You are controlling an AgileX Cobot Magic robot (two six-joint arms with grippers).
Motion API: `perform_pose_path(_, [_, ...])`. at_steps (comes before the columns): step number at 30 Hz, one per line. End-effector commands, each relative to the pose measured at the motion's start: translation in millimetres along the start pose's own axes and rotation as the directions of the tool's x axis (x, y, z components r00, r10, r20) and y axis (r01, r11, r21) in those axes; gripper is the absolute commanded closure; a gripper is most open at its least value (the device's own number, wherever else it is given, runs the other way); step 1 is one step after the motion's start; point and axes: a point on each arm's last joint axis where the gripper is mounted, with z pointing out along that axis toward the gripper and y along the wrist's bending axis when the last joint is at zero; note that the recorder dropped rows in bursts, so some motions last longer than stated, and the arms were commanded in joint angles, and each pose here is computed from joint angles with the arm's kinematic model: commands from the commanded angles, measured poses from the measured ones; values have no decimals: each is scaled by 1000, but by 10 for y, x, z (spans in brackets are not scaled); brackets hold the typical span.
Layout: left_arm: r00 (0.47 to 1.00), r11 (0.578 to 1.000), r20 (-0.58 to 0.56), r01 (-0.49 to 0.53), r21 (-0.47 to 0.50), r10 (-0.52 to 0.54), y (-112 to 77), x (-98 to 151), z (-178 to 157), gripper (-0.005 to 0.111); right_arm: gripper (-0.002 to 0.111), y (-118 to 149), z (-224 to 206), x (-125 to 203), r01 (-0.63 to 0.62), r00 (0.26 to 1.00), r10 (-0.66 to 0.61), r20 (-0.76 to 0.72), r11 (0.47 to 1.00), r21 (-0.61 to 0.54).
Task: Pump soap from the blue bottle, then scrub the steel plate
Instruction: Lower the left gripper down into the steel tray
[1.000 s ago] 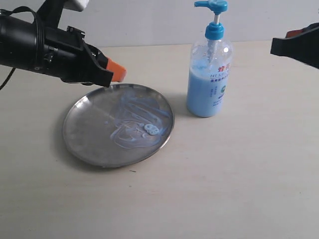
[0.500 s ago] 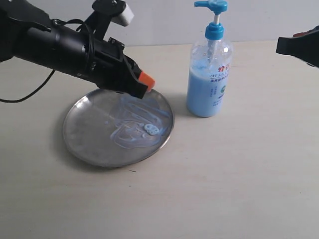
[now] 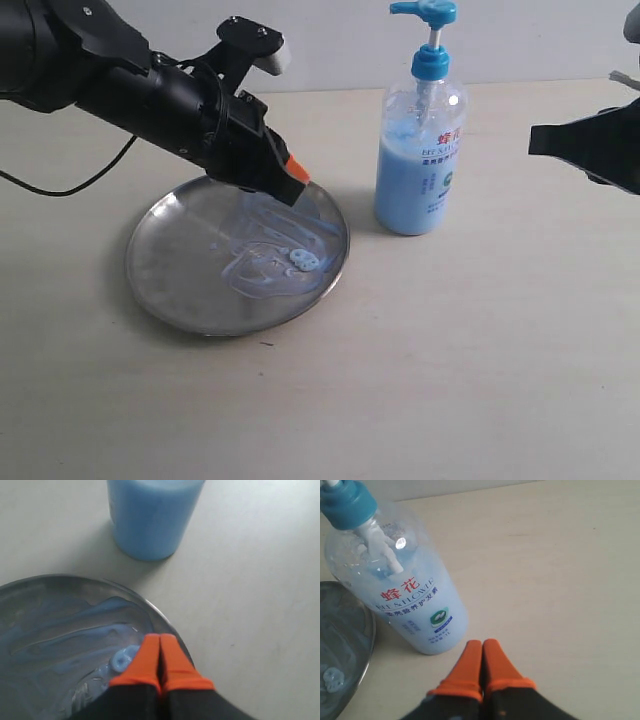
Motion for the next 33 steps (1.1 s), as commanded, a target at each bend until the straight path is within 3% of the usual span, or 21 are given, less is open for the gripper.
perform_pose_path(1, [1000, 1000, -30, 5, 10, -5, 21, 41, 112, 107, 108, -14, 6, 1, -8, 1000, 8, 9, 1000, 5])
perform_pose_path(12, [995, 999, -95, 34, 24, -32, 94, 194, 362, 107, 108, -14, 6, 1, -10, 1000, 10, 9, 1000, 5])
perform_pose_path(21, [996, 999, -89, 11, 33, -8, 96, 70, 522, 107, 108, -14, 6, 1, -10, 1000, 10, 9, 1000, 5])
perform_pose_path(29, [977, 1000, -213, 17, -21, -21, 198, 75, 569, 107, 108, -14, 6, 1, -10, 1000, 10, 9, 1000, 5])
perform_pose_path(33, [972, 998, -233, -39, -40, 29, 152, 10, 569, 107, 108, -14, 6, -3, -10, 1000, 10, 14, 1000, 5])
